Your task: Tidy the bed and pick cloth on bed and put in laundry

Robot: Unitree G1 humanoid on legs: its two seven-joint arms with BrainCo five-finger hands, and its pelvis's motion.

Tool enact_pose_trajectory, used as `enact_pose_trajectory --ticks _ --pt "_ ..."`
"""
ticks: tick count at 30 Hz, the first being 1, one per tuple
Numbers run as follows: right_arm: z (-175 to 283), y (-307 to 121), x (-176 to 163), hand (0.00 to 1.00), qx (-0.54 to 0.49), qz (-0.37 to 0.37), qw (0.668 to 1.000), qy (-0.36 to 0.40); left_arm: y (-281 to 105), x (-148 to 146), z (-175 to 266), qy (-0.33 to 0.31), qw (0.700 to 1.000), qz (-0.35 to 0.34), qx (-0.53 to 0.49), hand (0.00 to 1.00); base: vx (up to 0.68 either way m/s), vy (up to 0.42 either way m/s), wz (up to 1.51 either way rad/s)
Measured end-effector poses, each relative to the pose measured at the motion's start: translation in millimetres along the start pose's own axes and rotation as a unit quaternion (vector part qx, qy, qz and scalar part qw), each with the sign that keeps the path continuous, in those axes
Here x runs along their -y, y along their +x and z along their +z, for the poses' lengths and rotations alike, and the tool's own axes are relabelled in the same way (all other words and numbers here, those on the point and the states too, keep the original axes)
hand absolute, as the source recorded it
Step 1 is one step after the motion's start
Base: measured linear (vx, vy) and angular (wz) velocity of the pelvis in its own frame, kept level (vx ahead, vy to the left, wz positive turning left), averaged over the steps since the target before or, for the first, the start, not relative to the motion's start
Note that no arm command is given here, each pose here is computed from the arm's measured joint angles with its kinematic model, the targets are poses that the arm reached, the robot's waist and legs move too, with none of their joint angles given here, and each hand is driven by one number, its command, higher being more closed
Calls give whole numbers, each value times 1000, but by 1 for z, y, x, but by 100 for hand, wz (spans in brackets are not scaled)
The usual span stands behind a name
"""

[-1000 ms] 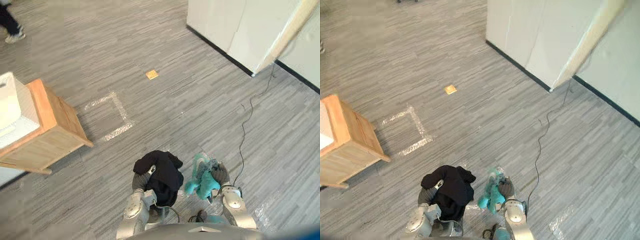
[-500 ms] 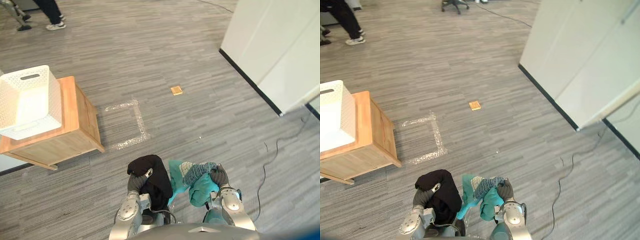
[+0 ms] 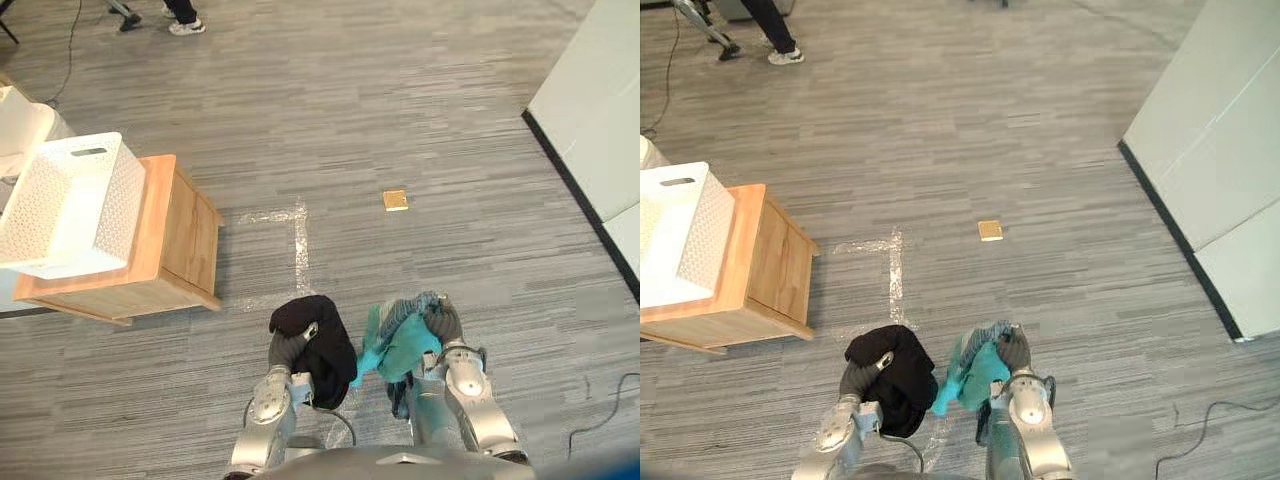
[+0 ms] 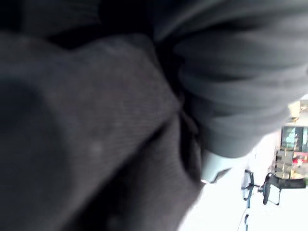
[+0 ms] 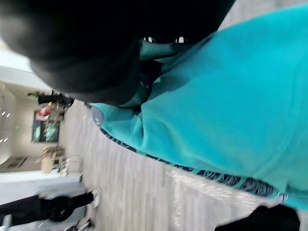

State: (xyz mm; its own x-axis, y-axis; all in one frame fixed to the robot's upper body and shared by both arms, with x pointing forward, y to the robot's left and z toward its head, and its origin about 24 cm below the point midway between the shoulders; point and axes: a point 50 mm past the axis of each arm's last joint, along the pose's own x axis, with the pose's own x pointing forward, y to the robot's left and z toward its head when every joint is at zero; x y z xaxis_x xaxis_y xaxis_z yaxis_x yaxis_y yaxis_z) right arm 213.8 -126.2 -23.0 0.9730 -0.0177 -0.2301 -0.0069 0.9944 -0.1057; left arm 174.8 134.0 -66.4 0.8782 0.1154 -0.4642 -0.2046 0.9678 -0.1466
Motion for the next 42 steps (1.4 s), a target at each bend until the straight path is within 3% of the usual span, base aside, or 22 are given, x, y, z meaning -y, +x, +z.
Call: enact_pose_trajectory --ticks 9,20,32,42 --pt "9 3 -11 100 26 33 999 -19 -10 -6 -10 -33 999 32 -12 100 377 -145 -4" --pt "28 10 0 100 64 12 998 -26 -12 -1 6 -53 998 31 23 100 432 203 36" --pt "22 10 -22 100 52 42 997 -35 -13 -25 13 5 998 56 40 100 399 124 80" --pt "22 7 -25 100 52 42 998 -23 -6 -20 17 8 998 49 47 100 329 -285 116"
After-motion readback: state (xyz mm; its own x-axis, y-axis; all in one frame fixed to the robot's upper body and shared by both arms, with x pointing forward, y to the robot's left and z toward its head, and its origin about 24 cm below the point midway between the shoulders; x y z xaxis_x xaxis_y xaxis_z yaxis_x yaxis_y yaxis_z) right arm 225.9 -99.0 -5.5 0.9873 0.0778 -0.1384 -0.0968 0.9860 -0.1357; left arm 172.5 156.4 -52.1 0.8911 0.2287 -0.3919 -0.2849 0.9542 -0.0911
